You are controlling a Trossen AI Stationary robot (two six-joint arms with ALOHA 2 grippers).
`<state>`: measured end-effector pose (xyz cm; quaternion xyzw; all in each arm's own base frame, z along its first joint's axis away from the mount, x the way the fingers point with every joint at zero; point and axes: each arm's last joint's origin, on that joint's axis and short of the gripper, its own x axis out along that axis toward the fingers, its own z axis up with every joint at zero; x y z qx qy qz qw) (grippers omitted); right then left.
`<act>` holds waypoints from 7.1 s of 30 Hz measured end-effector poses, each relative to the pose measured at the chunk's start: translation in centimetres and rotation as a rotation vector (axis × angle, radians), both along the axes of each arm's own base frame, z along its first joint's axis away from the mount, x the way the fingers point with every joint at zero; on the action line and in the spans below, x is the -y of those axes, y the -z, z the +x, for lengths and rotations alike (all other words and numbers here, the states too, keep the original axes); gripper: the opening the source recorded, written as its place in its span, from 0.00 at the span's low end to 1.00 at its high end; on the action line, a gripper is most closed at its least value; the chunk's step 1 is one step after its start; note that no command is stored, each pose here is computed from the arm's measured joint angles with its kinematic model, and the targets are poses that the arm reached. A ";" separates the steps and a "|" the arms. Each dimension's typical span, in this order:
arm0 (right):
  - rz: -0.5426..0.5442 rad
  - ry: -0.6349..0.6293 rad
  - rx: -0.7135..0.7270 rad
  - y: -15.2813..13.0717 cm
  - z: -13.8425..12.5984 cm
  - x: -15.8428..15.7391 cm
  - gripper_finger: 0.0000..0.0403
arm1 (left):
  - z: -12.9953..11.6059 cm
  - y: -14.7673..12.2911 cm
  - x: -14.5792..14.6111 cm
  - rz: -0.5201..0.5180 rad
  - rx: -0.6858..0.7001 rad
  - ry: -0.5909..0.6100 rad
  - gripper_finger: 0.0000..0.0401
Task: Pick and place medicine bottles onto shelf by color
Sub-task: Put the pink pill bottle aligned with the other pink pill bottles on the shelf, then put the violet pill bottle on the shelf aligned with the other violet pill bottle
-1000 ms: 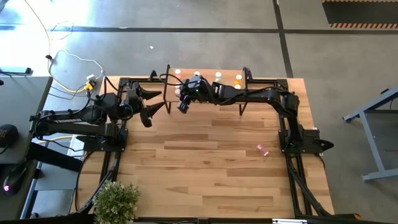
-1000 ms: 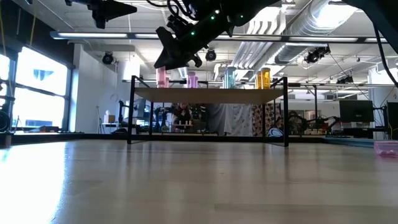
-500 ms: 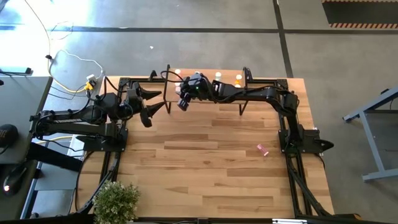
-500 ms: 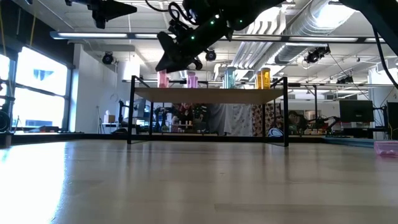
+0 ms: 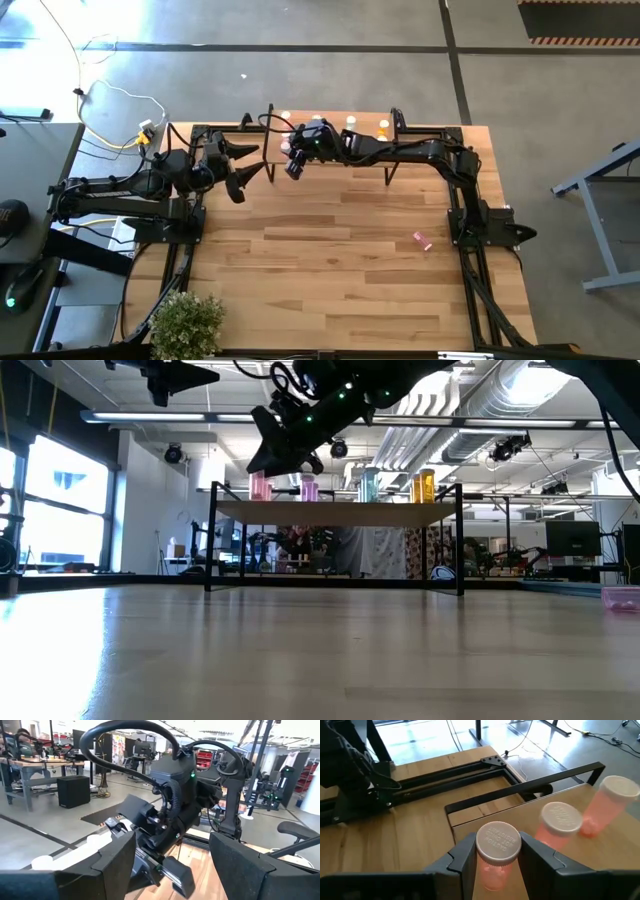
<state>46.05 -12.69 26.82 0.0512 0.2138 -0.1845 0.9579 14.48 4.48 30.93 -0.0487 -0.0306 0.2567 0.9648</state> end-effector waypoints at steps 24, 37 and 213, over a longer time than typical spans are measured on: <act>-0.013 -0.039 -0.008 0.2 0.2 -0.2 0.29 | 0.0 0.0 0.0 0.000 0.000 0.000 0.60; -0.030 -0.048 -0.014 0.2 0.2 -0.2 0.33 | 0.0 0.0 0.0 0.000 0.000 0.000 0.60; 0.982 0.086 -0.143 3.4 -24.0 -17.7 0.21 | 3.8 1.6 1.3 -0.326 -0.163 0.339 0.60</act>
